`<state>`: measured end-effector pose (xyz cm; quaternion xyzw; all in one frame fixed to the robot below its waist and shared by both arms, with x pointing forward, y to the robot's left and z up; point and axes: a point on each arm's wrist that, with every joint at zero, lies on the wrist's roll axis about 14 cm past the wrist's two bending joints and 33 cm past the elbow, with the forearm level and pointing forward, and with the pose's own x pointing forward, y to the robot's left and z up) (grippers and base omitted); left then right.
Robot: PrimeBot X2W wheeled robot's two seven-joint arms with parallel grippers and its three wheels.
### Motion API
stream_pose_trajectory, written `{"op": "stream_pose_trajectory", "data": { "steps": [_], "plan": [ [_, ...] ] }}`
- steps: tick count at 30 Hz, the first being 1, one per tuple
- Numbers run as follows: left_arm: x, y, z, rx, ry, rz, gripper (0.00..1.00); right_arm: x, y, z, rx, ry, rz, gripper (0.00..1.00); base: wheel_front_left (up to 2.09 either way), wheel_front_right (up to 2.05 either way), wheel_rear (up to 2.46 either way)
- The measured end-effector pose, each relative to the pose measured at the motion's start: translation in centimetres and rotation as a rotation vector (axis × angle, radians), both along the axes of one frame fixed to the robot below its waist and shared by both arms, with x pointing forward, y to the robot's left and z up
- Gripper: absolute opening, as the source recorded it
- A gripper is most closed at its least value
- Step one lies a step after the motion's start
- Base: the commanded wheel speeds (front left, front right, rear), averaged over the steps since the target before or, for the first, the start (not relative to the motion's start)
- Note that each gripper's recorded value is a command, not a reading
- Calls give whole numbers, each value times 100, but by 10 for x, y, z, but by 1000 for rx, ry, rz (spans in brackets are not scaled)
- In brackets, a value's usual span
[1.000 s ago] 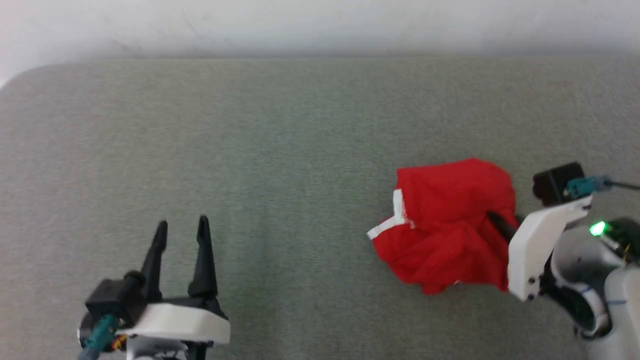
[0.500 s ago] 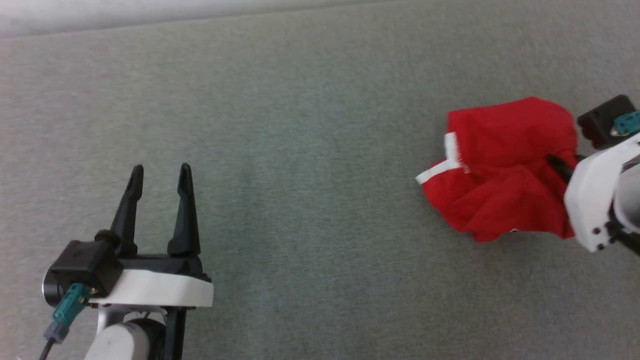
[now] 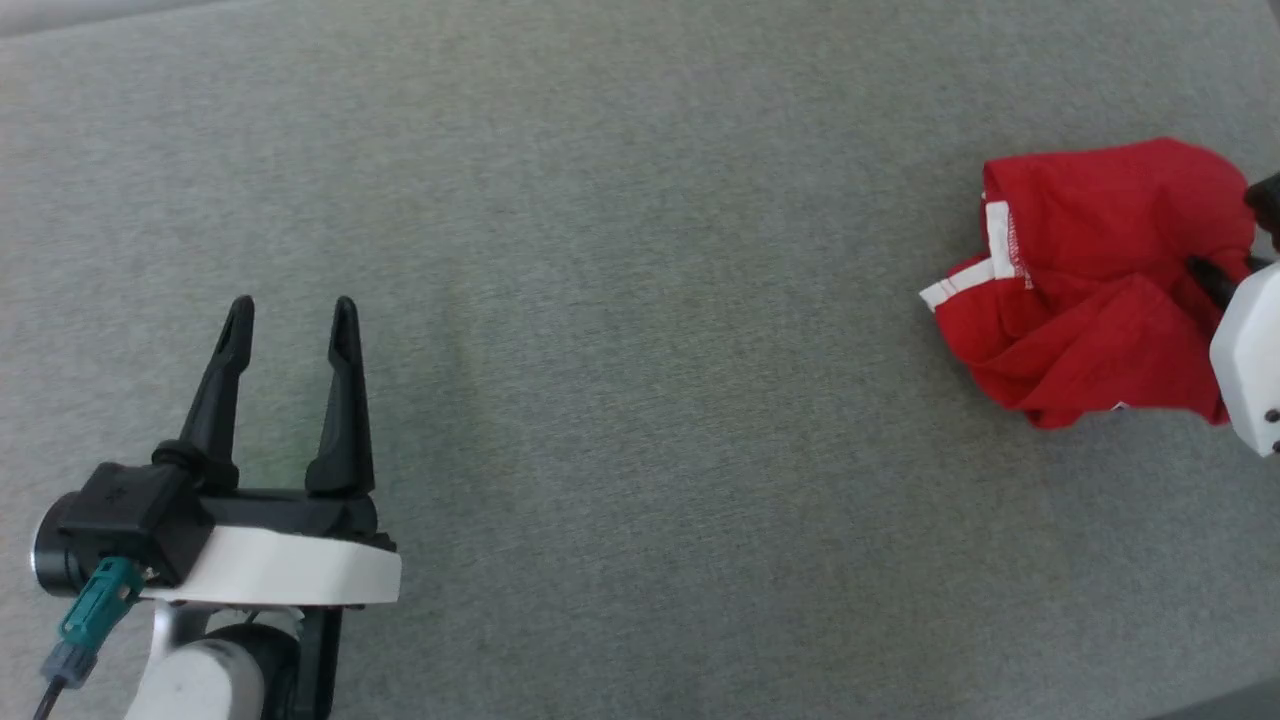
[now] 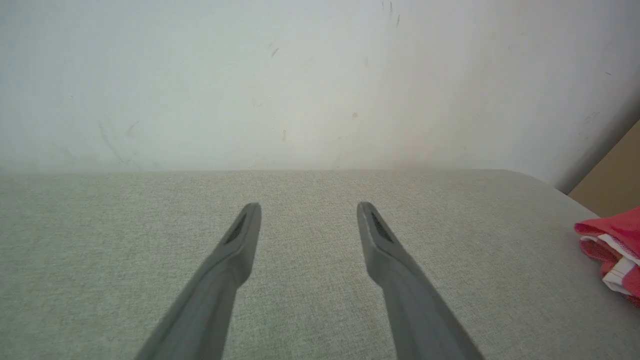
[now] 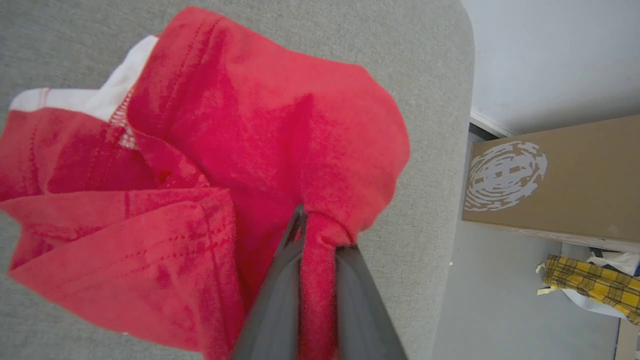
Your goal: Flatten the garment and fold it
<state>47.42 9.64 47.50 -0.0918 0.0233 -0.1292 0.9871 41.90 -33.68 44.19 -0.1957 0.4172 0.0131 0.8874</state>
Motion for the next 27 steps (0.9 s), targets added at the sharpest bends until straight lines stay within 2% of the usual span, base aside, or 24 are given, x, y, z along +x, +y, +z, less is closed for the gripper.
{"op": "stream_pose_trajectory", "data": {
  "steps": [19, 27],
  "plan": [
    [22, -26, -20, 26, 16, -104, 100, 12, -73, 16, -263, -33, -13, 0, 0, 0, 0],
    [29, -25, -18, 29, -9, -100, 100, 20, -88, 9, -303, -23, -15, 0, 0, 0, 0]
  ]
}}
